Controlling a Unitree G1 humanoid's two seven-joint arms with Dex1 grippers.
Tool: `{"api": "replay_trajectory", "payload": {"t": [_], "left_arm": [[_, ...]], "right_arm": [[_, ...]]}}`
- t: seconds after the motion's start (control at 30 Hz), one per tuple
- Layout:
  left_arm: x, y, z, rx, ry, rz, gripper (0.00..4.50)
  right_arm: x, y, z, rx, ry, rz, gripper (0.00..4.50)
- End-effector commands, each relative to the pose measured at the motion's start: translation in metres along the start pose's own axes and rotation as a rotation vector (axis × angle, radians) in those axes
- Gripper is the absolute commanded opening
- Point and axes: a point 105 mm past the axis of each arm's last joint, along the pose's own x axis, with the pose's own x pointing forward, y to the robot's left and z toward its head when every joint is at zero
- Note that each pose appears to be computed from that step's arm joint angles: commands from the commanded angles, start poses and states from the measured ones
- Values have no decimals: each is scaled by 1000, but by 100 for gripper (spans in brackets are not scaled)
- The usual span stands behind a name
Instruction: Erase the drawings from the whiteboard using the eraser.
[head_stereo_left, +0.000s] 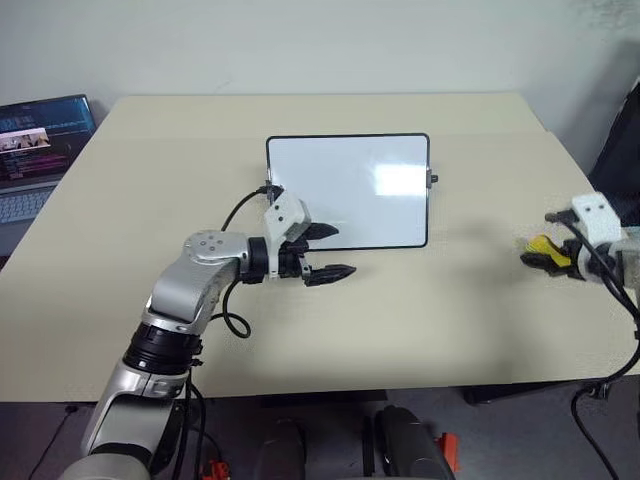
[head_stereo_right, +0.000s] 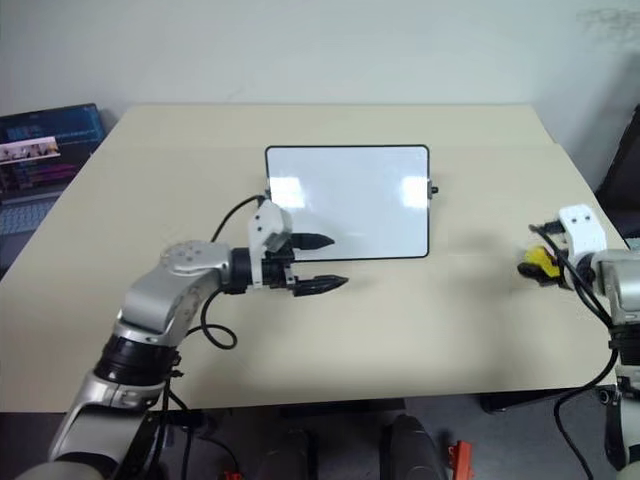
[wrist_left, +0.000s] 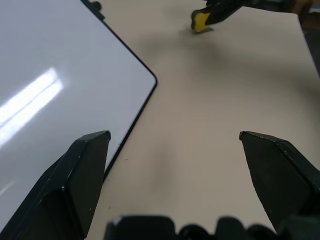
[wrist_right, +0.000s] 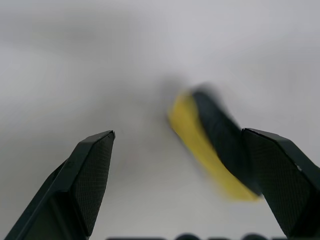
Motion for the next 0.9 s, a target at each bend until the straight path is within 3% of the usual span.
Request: {"api": "replay_trajectory", "payload": {"t": [0.03,0.2,0.33,0.57,0.9], "left_arm": [[-12,17,9,44,-39,106,450],[-36,59,16,53,-121,394,450],[-59,82,20,40,-195,602,450],[-69,84,18,34,-219,663,450],[-108,118,-18,1,-210,1052,450]], "right_arm": [[-8,13,48,4,-228,-2,447],[21,38,55,21,-425,-48,447],[34,43,43,63,-448,-79,447],[38,24,30,152,-454,-159,447],[54,65,32,212,-617,-88,447]]}}
